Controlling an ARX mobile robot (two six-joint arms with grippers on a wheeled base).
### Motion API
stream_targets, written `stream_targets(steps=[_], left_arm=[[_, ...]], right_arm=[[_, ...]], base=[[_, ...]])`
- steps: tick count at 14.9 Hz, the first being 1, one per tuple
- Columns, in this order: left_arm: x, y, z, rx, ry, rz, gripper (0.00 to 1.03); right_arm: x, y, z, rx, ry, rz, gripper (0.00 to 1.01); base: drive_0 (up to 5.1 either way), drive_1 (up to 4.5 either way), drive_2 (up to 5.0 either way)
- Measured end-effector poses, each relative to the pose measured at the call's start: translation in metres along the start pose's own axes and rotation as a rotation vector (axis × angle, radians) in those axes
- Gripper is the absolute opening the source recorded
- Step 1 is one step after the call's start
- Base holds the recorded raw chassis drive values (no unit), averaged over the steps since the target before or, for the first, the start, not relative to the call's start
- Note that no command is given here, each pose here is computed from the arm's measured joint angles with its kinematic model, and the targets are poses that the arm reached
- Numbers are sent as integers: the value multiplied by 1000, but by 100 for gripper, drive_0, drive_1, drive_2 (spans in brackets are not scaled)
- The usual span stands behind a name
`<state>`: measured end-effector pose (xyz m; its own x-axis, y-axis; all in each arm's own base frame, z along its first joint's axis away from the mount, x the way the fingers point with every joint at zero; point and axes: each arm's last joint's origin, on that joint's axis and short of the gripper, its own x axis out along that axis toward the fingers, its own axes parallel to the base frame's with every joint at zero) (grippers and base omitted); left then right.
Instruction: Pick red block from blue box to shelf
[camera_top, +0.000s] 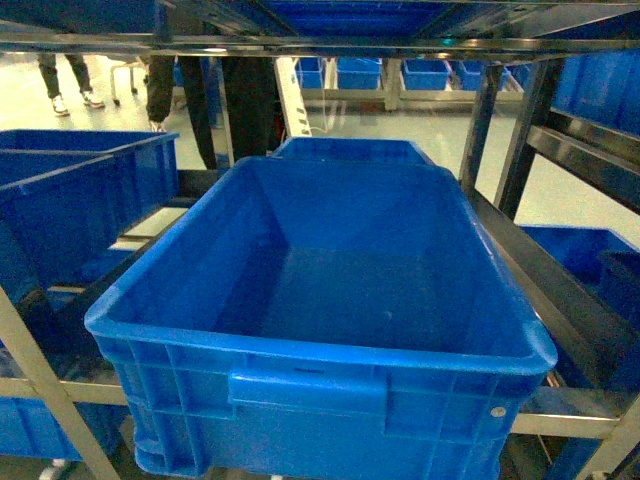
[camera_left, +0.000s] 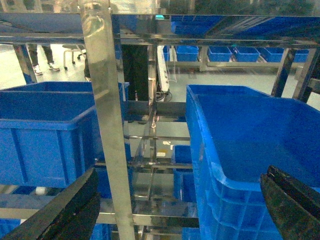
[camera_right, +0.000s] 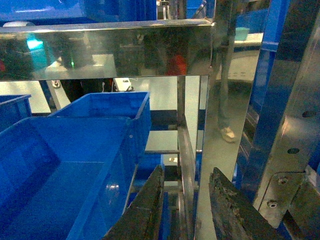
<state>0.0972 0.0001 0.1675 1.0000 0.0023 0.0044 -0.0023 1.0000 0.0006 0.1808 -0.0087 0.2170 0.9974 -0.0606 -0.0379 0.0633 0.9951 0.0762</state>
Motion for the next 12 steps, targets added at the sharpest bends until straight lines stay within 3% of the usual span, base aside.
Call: stream_targets(steps=[12], left_arm=[[0,0,0,0,0,0,98]], right_arm=[[0,0,0,0,0,0,24]], base=[[0,0,0]])
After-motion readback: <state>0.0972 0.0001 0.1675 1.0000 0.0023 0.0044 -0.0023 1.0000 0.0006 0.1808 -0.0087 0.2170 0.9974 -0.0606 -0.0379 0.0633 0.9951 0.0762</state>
